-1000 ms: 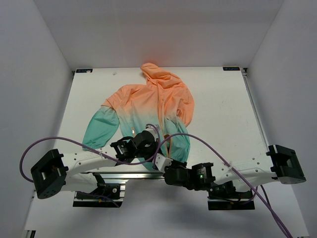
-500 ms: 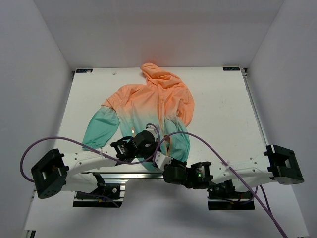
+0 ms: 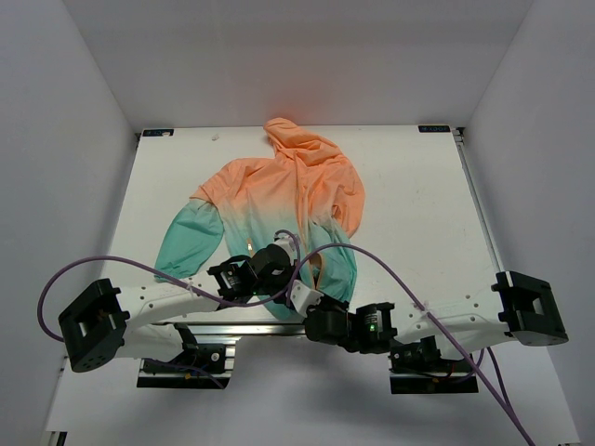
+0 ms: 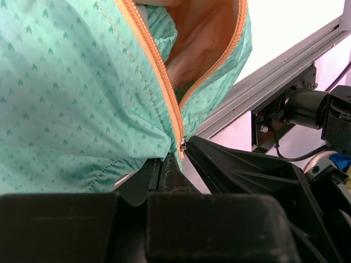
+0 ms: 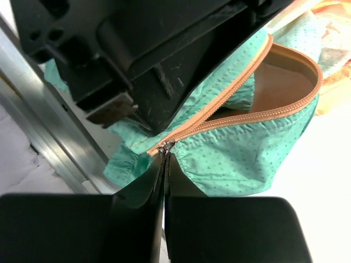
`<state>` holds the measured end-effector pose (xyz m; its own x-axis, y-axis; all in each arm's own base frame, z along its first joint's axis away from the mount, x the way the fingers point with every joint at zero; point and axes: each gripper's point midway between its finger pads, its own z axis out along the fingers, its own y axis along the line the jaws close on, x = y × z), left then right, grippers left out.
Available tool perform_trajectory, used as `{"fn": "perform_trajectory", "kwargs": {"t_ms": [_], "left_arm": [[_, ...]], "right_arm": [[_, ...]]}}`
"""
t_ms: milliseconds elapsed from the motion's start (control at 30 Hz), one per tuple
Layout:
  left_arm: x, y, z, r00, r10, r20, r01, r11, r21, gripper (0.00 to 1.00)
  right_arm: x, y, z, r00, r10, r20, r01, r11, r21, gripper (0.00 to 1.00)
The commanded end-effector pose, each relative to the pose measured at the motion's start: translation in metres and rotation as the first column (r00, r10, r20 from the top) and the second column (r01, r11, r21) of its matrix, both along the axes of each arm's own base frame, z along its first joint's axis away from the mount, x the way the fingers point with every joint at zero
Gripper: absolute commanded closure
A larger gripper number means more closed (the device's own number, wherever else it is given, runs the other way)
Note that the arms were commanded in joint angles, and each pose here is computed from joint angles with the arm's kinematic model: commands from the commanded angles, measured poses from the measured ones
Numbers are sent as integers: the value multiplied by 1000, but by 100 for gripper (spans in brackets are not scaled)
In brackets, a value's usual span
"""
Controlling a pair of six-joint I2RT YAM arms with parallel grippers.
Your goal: Zip up the jacket
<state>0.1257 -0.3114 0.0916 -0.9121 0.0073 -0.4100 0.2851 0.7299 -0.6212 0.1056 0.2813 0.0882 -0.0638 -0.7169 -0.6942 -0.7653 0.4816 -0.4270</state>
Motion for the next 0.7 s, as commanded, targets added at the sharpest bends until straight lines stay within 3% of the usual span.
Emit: {"fn": "perform_trajectory", "kwargs": {"t_ms": [0,333,667], "left_arm": [[-4,-10,14,999,-48,14,49,998,-40,100],[-6,-6,14,998,-56,5,56,998,-18,100],[-14,0,9,997,-76,-25,76,997,14,100]], "right_arm": [[15,5,11,996,-81,46,77,994,73,100],[41,-11,30,959,-240,151,224,968,115,100],[74,-13,45,919,-364,150,341,927,156,100]]}}
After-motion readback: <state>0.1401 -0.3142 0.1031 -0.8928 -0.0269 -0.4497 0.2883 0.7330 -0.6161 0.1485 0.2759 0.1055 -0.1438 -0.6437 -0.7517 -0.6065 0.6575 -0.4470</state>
